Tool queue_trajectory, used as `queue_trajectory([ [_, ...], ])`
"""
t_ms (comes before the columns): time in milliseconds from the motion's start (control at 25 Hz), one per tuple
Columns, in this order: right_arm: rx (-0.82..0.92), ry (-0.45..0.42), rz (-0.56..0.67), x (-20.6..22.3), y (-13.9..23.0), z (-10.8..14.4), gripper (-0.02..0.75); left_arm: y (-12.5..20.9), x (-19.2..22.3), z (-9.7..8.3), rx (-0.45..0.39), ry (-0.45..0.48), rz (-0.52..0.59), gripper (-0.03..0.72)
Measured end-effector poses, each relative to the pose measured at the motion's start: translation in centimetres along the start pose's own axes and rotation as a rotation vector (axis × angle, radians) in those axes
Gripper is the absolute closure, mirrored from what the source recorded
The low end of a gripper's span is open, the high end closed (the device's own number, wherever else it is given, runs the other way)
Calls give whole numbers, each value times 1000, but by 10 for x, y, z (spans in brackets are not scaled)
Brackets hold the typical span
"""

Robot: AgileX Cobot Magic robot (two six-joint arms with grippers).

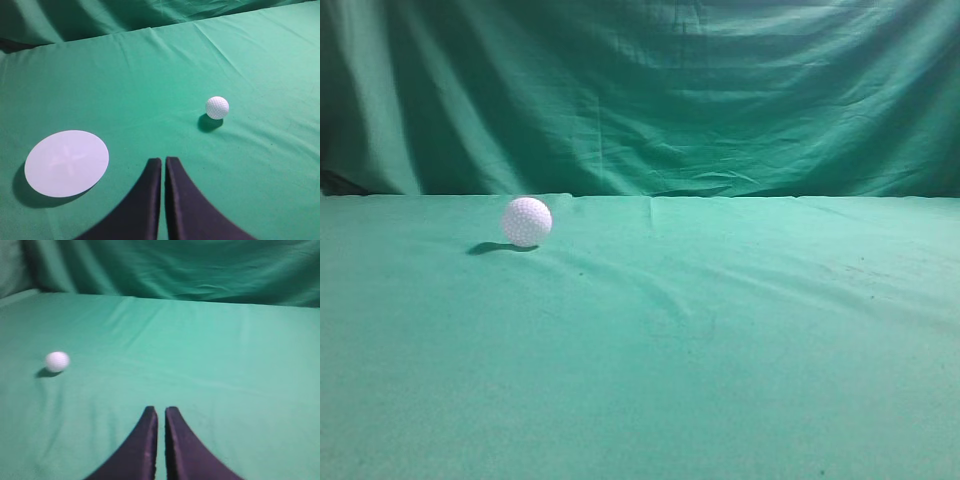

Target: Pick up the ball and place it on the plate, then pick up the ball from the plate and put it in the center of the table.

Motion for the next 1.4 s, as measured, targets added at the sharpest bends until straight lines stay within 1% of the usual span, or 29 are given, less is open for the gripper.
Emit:
queue_trajectory([
  [80,32,53,-44,2,10,-11,689,0,0,0,0,0,0,688],
  [240,70,157,-71,4,27,-29,689,0,0,0,0,0,0,688],
  [400,90,203,-72,3,29,-36,689,0,0,0,0,0,0,688],
  [600,99,225,-3,3,41,-39,689,0,0,0,0,0,0,688],
  [680,100,228,6,3,42,-39,689,0,0,0,0,0,0,688],
  [1400,104,231,13,3,44,-40,689,0,0,0,0,0,0,688],
])
Point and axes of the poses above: a point on each arm's last joint axis where the gripper is mounted, x pointing out along that axis toward the gripper, z along the wrist's bending axis when the last joint is at zero, y = z × x, the point moved 7 cm from there along x, pointing out along that axis toward the gripper, and after that the axes turned 14 degrees about x, right-handed, at the moved point
